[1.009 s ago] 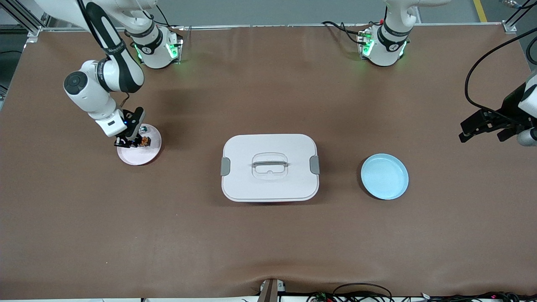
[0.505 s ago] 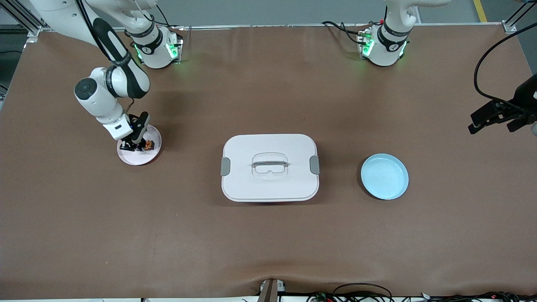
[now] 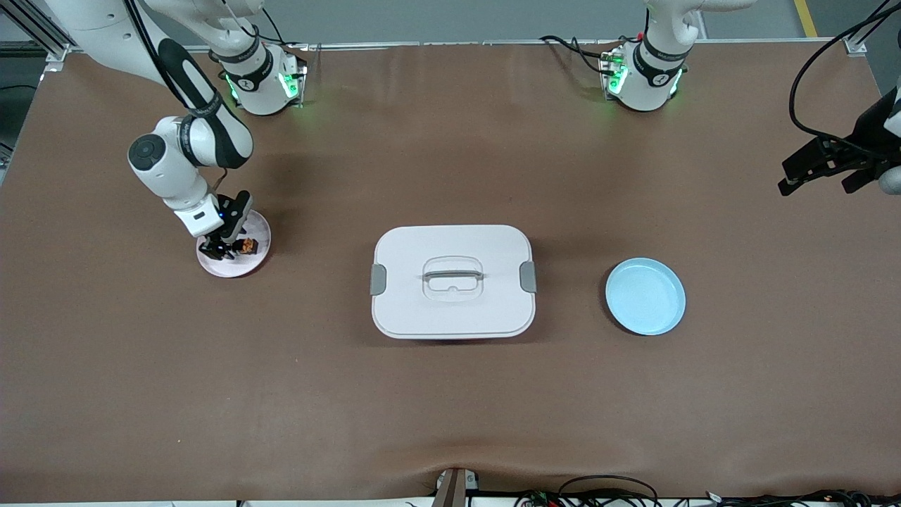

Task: Transfer orange switch to right arm and place
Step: 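Lower the orange switch onto the pink plate with the right gripper, then open the right gripper and raise it away from the plate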

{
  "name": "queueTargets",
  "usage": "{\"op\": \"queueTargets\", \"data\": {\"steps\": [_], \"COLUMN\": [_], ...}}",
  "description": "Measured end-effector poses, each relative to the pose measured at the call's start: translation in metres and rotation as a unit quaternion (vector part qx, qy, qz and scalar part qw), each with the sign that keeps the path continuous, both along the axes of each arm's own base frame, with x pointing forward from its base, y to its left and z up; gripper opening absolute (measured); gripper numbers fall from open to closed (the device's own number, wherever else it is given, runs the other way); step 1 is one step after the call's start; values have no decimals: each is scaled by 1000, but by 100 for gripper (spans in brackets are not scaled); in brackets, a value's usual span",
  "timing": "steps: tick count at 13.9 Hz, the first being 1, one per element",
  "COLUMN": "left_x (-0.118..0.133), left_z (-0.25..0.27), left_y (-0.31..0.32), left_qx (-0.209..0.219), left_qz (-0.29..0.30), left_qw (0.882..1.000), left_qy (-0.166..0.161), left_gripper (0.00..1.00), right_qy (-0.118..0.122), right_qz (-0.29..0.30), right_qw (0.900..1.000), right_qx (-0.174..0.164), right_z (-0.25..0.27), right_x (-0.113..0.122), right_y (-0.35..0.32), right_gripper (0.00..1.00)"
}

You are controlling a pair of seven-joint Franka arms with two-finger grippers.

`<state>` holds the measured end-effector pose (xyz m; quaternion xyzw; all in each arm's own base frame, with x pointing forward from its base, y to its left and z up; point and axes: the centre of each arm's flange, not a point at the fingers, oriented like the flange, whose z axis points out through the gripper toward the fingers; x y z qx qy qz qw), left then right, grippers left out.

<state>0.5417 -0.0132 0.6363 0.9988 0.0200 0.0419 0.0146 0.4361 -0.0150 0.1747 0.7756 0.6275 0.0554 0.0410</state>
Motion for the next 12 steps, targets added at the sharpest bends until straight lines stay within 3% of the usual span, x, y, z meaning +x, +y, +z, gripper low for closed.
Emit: {"op": "queueTargets", "data": {"steps": [1,2,6,12], "left_x": [-1,-1,-2,-1], "left_z": [0,0,2,4], "left_y": [0,0,-1,-6], "left_qx": [0,0,0,0], "left_qz": [0,0,-1,-6], "left_qw": [1000,1000,1000,1000], "left_qy": [0,0,-2,-4], "left_gripper": [100,100,100,100], "right_qy": [-1,-1,29,92], "right_qz": [-3,-7,-17,-49], "right_qw": [1000,1000,999,994], "right_qx": [2,5,15,19], "right_z": [1,2,22,120], "right_x": [1,3,19,55], "right_y": [3,9,27,30], "right_gripper": [98,100,100,100]}}
